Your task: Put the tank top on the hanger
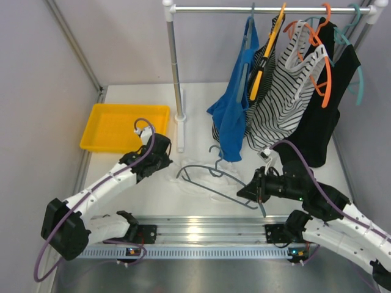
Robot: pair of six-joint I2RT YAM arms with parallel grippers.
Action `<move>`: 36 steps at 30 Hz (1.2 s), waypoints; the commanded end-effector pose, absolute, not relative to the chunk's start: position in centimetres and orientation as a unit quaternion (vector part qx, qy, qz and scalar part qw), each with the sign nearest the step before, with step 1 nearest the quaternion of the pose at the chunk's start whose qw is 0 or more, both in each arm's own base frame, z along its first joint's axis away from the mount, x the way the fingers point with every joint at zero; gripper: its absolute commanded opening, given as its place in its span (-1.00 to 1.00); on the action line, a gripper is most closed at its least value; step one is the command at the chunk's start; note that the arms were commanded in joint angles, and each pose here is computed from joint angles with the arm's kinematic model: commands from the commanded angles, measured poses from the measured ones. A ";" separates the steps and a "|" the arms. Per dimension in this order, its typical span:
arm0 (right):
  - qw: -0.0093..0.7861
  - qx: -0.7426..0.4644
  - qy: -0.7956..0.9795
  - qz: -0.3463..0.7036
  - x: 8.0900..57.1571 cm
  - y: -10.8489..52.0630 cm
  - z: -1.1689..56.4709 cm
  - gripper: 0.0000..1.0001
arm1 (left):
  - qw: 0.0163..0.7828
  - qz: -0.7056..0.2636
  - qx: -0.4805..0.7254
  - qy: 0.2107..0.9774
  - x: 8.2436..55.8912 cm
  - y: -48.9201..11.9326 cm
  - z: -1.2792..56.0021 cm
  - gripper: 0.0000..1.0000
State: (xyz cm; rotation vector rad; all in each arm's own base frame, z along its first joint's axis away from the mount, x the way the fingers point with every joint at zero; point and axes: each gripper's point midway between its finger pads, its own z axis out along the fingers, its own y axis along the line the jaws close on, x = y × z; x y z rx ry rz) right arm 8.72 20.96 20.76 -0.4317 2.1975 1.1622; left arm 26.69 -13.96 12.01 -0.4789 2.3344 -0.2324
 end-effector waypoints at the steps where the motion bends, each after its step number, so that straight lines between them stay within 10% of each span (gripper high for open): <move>1: 0.362 -0.148 0.789 0.474 10.7 22.4 23.8 -1.00 | 0.380 -0.112 -0.177 0.901 27.4 -14.7 13.9 -1.00; 36: 0.385 -0.152 0.740 0.531 13.6 28.1 17.7 -1.00 | 0.338 -0.188 -0.145 0.911 24.2 -16.5 14.5 -1.00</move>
